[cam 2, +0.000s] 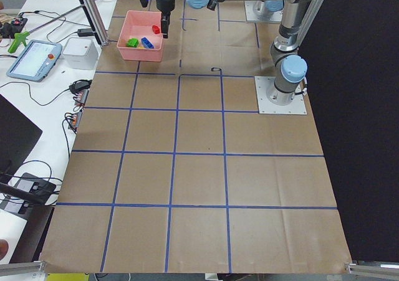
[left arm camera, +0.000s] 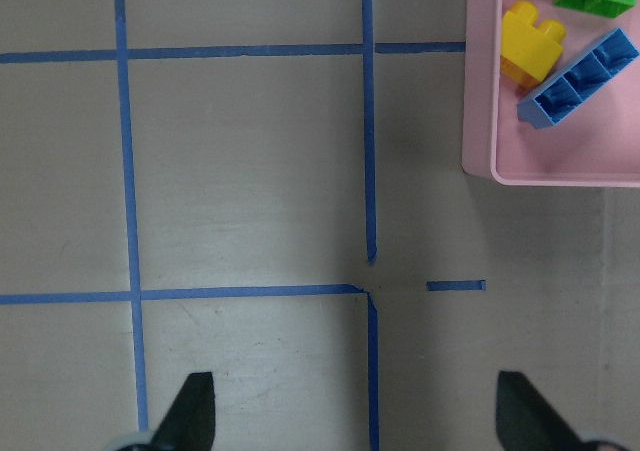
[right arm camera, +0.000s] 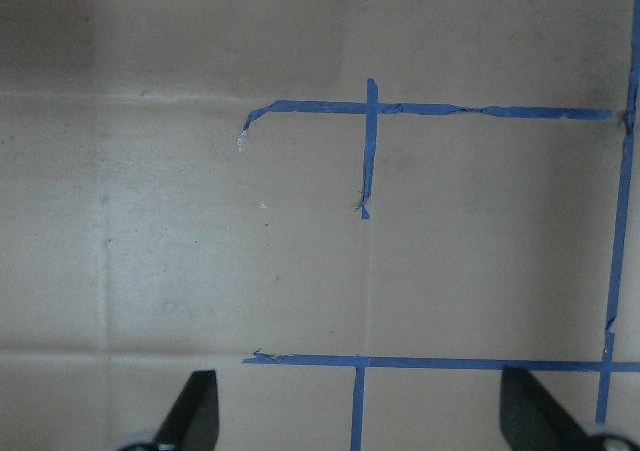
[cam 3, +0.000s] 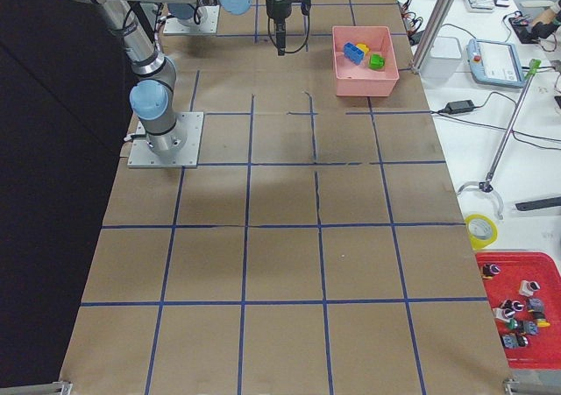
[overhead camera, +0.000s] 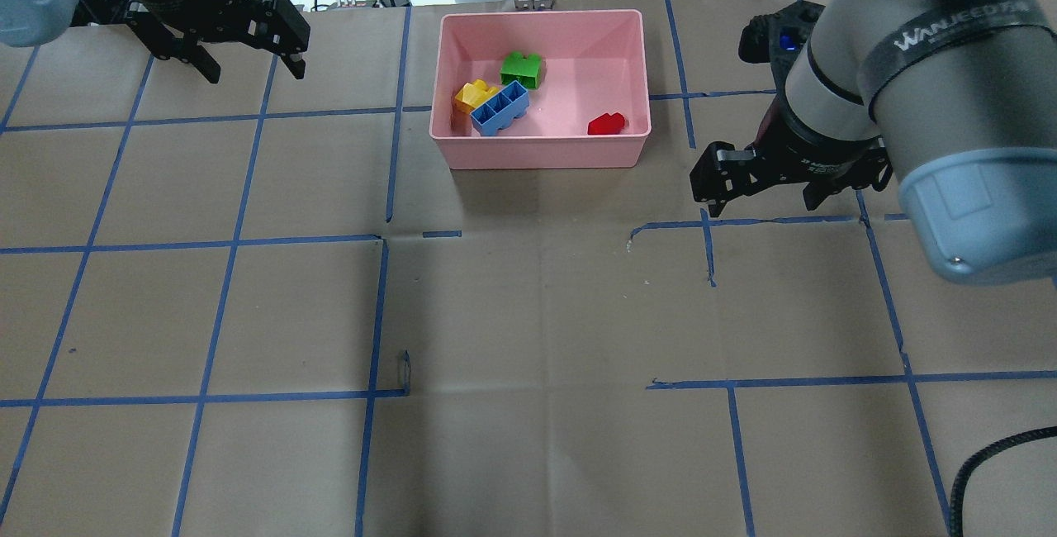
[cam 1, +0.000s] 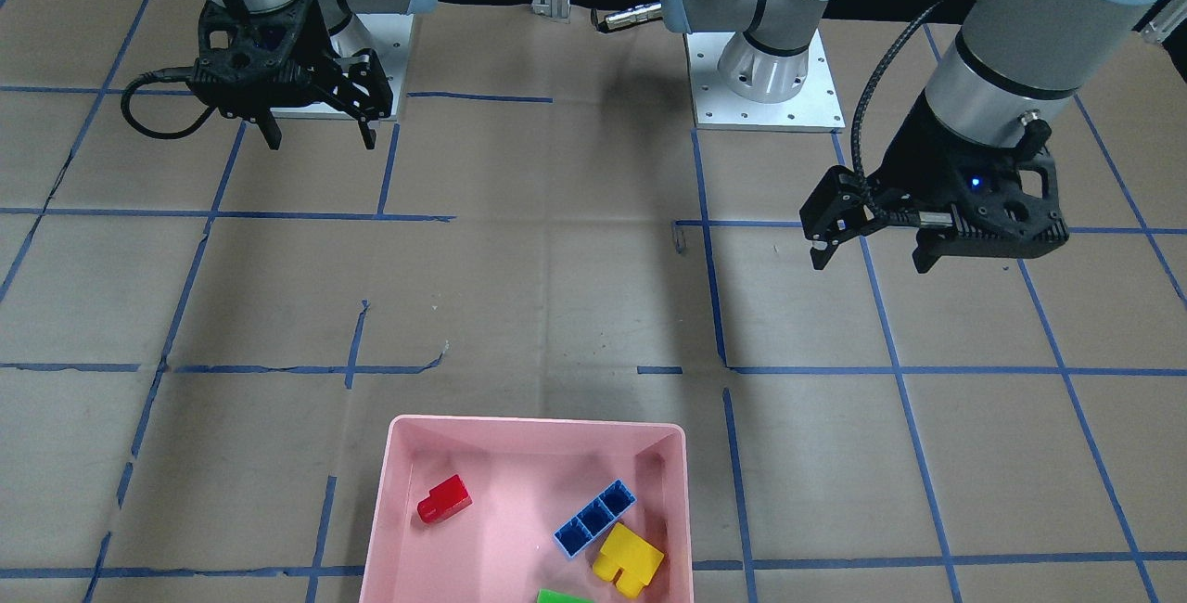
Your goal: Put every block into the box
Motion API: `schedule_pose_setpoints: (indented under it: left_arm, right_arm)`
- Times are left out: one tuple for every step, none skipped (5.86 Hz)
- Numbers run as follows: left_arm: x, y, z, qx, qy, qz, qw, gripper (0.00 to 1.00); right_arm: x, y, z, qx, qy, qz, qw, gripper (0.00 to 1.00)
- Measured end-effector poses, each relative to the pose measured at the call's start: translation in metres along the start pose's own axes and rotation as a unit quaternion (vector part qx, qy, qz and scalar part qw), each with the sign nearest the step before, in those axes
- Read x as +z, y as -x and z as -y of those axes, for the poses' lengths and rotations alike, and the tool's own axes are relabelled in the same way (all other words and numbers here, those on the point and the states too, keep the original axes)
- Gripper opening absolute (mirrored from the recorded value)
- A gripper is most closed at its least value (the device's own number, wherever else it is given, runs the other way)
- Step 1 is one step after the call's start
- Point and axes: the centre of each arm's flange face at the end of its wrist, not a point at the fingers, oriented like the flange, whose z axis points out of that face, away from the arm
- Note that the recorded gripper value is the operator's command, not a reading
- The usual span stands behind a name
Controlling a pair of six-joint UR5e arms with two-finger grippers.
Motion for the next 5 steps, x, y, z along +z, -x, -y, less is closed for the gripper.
schedule_pose_setpoints:
  left_arm:
    - [-0.001,-0.023,-0.008,0.008,0.001,-0.001,1.0,0.99]
    - [-0.002,-0.038,-0.016,0.018,0.0,-0.001,0.9998,0.99]
    - [-0.004,-0.04,-0.019,0.024,0.0,0.005,0.9997,0.99]
    - [-0.005,-0.034,-0.019,0.031,-0.001,0.02,0.9993,0.99]
    - [-0.007,-0.028,-0.02,0.038,0.0,0.031,0.9988,0.99]
  right_arm:
    - [0.002,0.0,0.001,0.0,0.001,0.001,1.0,1.0]
    - [0.002,0.0,0.002,0.001,0.001,0.001,1.0,1.0]
    - [0.002,0.0,0.003,0.001,0.001,0.002,1.0,1.0]
    - [0.002,0.001,0.003,0.0,0.001,0.003,1.0,1.0]
    - [0.002,0.001,0.003,0.0,0.001,0.004,1.0,1.0]
